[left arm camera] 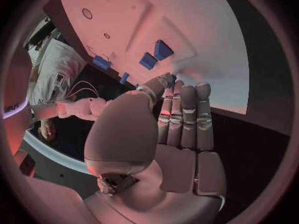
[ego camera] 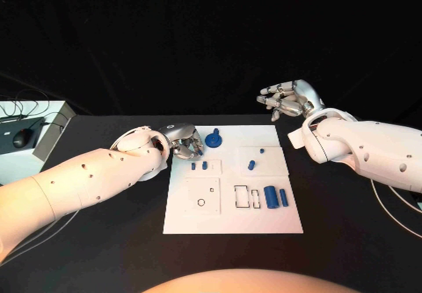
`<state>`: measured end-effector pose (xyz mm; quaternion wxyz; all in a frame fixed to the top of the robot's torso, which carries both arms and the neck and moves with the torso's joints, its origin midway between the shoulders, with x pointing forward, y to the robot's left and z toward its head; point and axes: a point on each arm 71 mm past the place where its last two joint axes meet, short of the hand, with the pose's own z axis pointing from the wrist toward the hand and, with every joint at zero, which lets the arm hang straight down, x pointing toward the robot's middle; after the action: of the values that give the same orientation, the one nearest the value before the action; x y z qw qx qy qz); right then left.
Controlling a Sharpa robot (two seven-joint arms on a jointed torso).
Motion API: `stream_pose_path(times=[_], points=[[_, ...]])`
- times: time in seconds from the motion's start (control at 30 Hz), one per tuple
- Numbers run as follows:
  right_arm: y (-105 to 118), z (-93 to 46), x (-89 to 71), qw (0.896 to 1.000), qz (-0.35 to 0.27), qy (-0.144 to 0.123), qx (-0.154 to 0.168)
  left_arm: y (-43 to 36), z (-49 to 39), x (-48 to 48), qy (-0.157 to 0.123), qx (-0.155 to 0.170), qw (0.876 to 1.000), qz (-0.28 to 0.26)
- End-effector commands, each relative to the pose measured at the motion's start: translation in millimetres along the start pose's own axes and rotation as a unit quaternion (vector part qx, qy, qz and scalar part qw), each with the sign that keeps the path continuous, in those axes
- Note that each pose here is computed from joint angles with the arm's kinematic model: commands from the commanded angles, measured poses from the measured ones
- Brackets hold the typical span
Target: Assemble the parts on the task board
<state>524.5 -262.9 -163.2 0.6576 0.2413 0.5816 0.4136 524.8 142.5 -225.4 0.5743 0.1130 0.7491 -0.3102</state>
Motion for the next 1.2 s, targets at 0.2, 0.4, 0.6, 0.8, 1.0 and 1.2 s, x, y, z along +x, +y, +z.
stream_pose_path(times=[0.2, 0.4, 0.6, 0.8, 1.0, 1.2], points=[[1.6, 0.0, -0.1, 1.0, -0.001, -0.001, -0.007, -2.1, 1.4, 3.3, 0.015, 0.001, 1.0, 0.005], [1.8, 0.0, 0.0, 1.0, -0.001, -0.001, -0.007, -3.3, 2.1, 4.9, 0.017, 0.003, 1.0, 0.006], [1.6, -0.1, -0.3, 1.0, -0.001, -0.002, -0.007, -3.6, 2.3, 5.3, 0.016, 0.003, 1.0, 0.007], [1.6, -0.2, -0.5, 1.0, -0.001, -0.002, -0.007, -4.3, 2.8, 5.2, 0.013, 0.004, 1.0, 0.008], [1.5, -0.2, -0.7, 1.0, -0.001, -0.002, -0.007, -4.4, 3.1, 5.2, 0.013, 0.003, 1.0, 0.011], [1.5, -0.3, -0.7, 1.0, -0.001, -0.002, -0.006, -4.5, 4.0, 4.9, 0.009, 0.001, 1.0, 0.012]])
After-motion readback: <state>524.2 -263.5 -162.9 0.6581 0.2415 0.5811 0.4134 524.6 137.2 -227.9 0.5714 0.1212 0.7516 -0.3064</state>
